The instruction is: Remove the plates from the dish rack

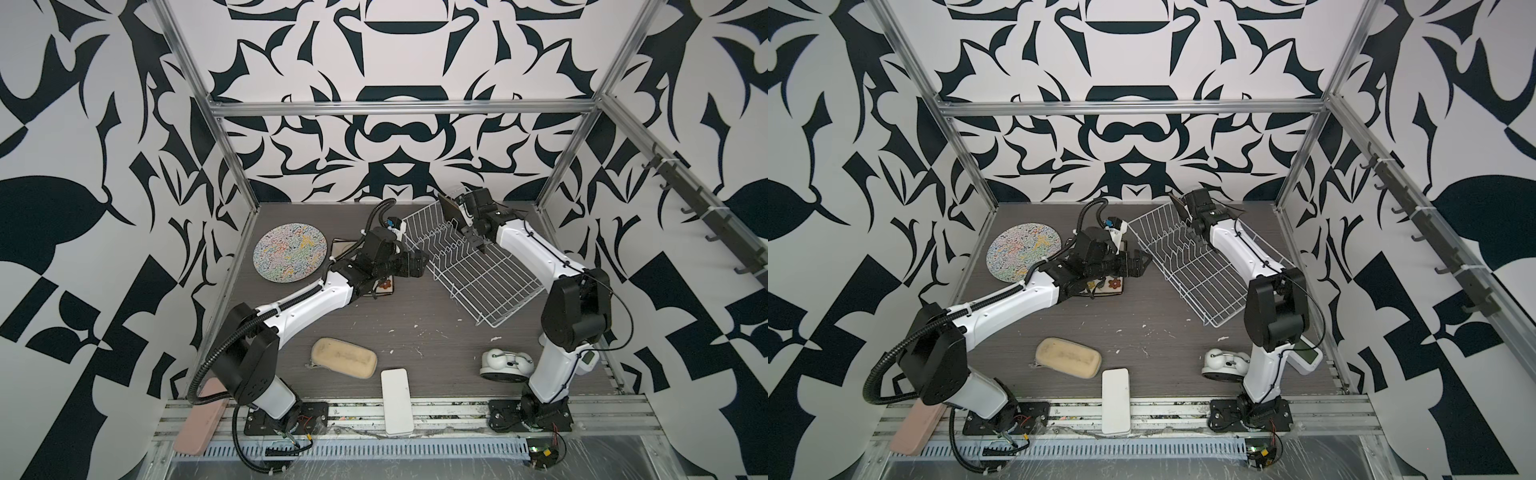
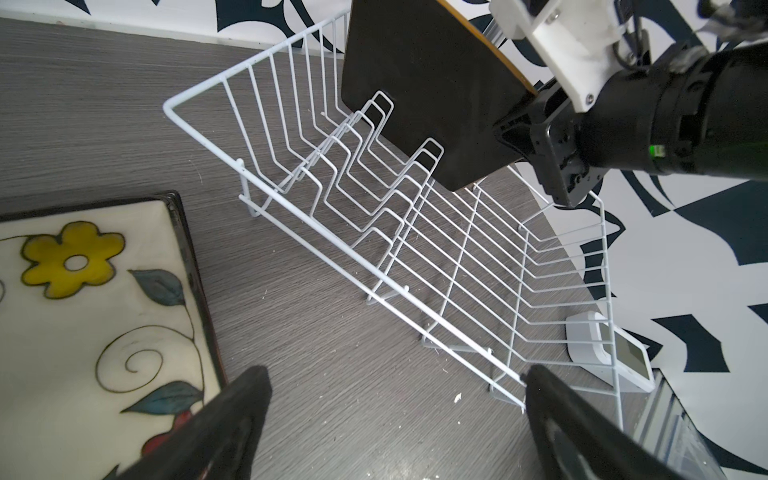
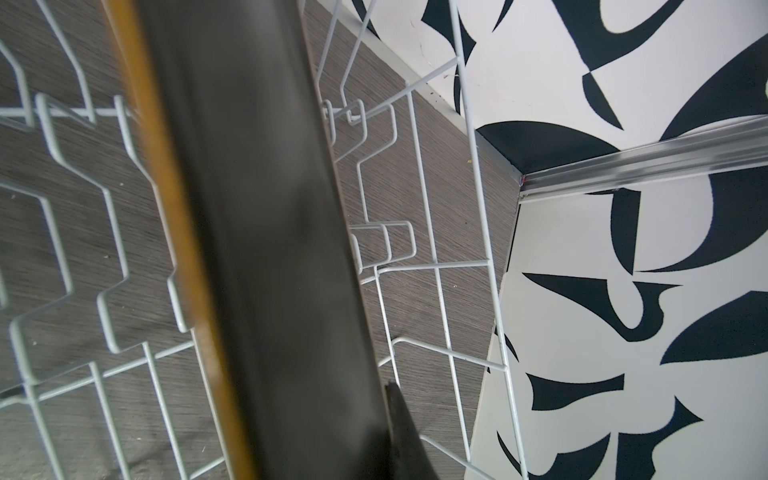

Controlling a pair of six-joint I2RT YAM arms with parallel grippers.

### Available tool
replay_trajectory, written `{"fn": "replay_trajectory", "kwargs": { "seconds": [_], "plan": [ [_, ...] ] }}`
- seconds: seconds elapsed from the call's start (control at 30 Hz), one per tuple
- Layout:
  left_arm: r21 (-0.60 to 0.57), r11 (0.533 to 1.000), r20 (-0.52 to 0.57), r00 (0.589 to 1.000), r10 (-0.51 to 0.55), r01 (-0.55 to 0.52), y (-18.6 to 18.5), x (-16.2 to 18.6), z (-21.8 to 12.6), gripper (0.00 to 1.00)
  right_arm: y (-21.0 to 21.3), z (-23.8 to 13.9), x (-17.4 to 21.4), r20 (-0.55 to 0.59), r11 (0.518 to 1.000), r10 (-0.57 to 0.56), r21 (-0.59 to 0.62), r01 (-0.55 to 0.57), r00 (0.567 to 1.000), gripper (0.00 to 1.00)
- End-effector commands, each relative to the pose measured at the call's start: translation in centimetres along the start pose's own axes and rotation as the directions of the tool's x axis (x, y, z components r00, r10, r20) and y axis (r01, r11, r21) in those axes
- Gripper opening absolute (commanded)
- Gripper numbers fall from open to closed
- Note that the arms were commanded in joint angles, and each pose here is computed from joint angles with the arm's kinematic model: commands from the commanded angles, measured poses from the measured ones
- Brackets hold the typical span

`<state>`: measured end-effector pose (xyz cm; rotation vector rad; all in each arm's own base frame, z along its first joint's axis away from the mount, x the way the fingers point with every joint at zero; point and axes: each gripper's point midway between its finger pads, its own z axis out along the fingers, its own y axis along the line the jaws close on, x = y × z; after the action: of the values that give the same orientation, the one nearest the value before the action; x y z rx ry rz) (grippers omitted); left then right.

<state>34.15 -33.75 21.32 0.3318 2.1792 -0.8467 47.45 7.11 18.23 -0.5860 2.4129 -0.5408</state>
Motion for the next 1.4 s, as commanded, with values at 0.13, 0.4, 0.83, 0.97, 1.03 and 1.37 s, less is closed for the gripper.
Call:
{"fn": "replay_trajectory", "kwargs": {
  "seconds": [0.13, 0.4, 0.83, 0.97, 1.03, 1.37],
  "plan": [
    [0.022, 0.999, 0.025, 0.999, -0.024, 0.024, -0.3, -0.5, -0.3, 0.99, -3.3, -6.3, -3.4, 0.171, 0.997, 0.044, 0.049, -0.053, 0.984, 0.0],
    [0.028, 0.999, 0.028, 0.999, -0.041, 0.04, -0.3, -0.3, -0.1, 0.99, -3.6, -8.2, -3.6, 0.209, 0.997, 0.059, 0.038, -0.068, 0.976, 0.0],
    [0.021, 0.992, 0.022, 0.992, -0.124, 0.123, 0.0, -0.3, 0.3, 0.99, -4.8, -10.8, -3.7, 0.278, 0.991, 0.116, 0.036, -0.131, 0.954, 0.0],
    [0.017, 0.99, 0.019, 0.99, -0.14, 0.14, 0.0, -0.4, 0.4, 0.99, -5.2, -11.9, -3.6, 0.307, 0.987, 0.138, 0.034, -0.156, 0.942, 0.0],
    [0.014, 0.989, 0.029, 0.989, -0.147, 0.146, 0.1, -0.6, 0.4, 0.99, -5.4, -12.5, -3.5, 0.324, 0.985, 0.151, 0.029, -0.17, 0.934, 0.0],
    [0.04, 0.984, 0.041, 0.984, -0.176, 0.174, -0.1, -1.4, 0.6, 0.99, -5.5, -14.1, -3.5, 0.371, 0.982, 0.178, -0.006, -0.189, 0.911, 0.0]
  ]
}}
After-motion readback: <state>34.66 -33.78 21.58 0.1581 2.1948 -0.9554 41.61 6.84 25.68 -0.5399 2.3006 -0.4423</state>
